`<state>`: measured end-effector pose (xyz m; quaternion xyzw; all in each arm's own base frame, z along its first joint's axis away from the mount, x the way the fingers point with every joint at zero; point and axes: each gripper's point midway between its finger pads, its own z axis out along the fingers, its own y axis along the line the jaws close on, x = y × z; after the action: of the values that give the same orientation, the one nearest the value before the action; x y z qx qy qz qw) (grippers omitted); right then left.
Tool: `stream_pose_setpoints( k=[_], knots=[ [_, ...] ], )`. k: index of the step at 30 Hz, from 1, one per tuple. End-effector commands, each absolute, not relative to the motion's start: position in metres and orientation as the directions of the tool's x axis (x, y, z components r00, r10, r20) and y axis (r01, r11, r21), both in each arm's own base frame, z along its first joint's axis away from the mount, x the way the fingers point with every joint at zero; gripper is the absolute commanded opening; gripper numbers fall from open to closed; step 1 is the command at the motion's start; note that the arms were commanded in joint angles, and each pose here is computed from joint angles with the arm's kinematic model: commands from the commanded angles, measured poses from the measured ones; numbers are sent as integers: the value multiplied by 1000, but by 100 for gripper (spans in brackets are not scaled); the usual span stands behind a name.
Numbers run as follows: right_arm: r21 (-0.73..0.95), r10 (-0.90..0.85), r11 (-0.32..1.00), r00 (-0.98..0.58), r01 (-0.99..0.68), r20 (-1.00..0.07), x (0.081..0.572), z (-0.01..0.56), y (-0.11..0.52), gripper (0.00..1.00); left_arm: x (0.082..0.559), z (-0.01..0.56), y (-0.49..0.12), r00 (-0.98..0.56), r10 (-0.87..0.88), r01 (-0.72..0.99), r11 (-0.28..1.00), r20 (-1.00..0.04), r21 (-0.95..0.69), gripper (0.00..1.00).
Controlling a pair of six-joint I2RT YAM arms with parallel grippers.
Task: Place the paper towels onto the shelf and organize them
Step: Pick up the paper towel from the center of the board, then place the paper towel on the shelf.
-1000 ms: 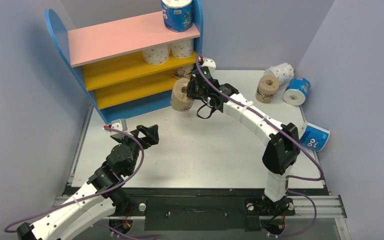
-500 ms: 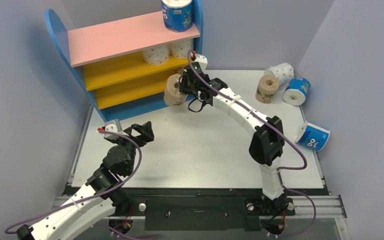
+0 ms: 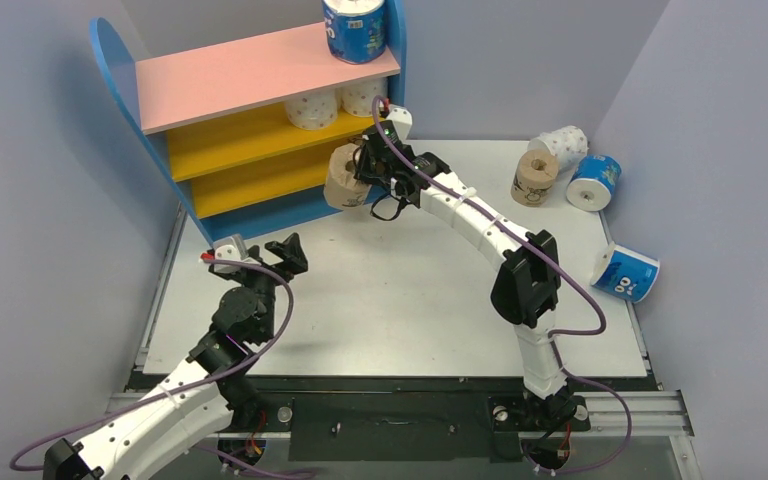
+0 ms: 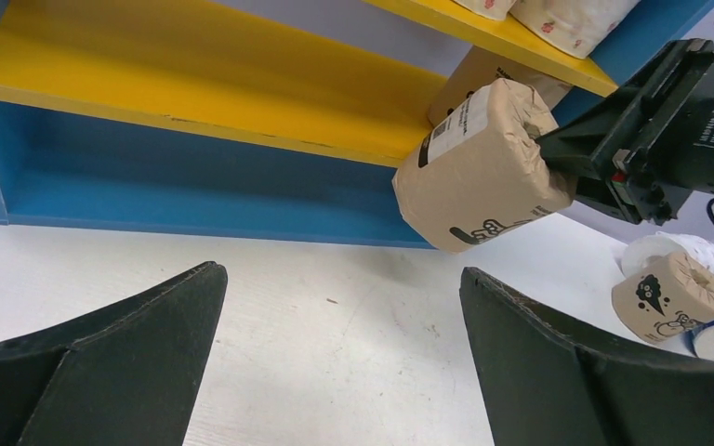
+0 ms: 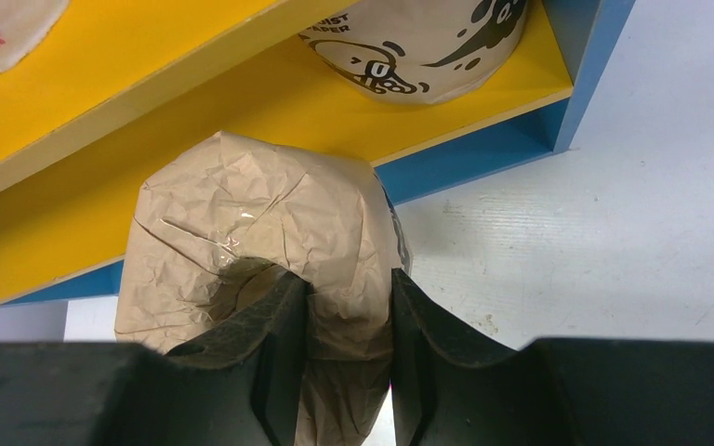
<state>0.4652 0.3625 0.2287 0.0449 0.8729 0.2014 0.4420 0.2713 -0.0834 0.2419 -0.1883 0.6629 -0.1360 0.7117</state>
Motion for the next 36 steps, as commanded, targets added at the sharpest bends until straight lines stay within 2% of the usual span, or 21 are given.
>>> stream_pose_setpoints(
  k=[1,26,36],
  knots=[
    [482,366,869,-511,-112,-778,481,269,376,28,279,257,-81,145,-486,-54,866,-862,-497,96],
    [474,360,873,-505,-114,-785,455,283,363,27,275,265,-65,187,-484,-72,861,-855,-504,96],
    [472,355,873,-500,-125,-790,444,293,357,27,282,268,-83,149,-473,-5,878,-869,-479,96]
  ],
)
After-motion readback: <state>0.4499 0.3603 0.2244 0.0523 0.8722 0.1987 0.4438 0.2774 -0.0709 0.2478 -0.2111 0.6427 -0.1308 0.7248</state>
